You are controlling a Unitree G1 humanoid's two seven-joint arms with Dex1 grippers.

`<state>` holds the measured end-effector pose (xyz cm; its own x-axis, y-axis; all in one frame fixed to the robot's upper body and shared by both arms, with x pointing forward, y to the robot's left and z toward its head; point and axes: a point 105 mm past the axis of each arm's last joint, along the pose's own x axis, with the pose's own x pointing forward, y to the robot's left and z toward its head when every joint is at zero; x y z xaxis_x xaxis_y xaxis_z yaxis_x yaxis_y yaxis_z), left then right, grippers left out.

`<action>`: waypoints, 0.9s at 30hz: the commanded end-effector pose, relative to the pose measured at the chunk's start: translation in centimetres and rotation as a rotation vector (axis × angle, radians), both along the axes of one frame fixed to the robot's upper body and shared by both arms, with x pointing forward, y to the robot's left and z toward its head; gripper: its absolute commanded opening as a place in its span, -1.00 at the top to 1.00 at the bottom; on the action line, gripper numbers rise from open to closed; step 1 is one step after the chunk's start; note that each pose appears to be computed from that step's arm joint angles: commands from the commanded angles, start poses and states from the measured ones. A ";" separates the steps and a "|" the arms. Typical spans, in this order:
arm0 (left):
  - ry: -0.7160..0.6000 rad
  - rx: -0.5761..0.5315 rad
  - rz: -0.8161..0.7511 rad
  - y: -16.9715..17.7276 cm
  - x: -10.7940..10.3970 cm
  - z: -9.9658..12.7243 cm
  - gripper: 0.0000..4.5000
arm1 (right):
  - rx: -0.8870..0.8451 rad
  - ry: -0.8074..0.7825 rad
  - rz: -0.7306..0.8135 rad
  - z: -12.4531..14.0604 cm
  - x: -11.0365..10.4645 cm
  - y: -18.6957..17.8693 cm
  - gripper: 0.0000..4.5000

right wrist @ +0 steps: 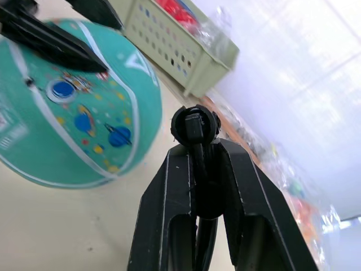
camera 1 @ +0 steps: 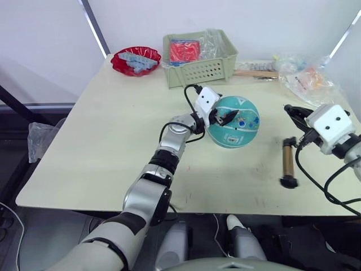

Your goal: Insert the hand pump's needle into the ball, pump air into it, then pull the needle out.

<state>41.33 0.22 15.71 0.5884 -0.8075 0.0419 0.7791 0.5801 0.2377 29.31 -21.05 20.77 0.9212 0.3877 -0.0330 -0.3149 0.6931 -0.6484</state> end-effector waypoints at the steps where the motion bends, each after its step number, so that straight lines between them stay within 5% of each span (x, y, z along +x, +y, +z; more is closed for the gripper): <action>1: 0.018 0.009 -0.012 0.5 -0.2 -0.4 -1.00 | 0.070 -0.069 -0.064 0.9 0.1 -1.6 0.98; 14: -0.144 -0.062 -0.179 2.8 -2.9 6.2 -1.00 | 0.119 -0.061 -0.032 -1.4 0.6 -2.1 0.98; 27: -0.110 0.026 -0.334 8.9 -6.9 5.7 -1.00 | 0.096 0.013 0.129 -4.2 -1.0 -1.4 0.98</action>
<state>35.37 8.78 20.18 0.3283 -0.9436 0.0425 0.8913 0.3243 0.3169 28.61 -22.44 16.04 0.8733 0.4868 -0.0173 -0.4130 0.7212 -0.5562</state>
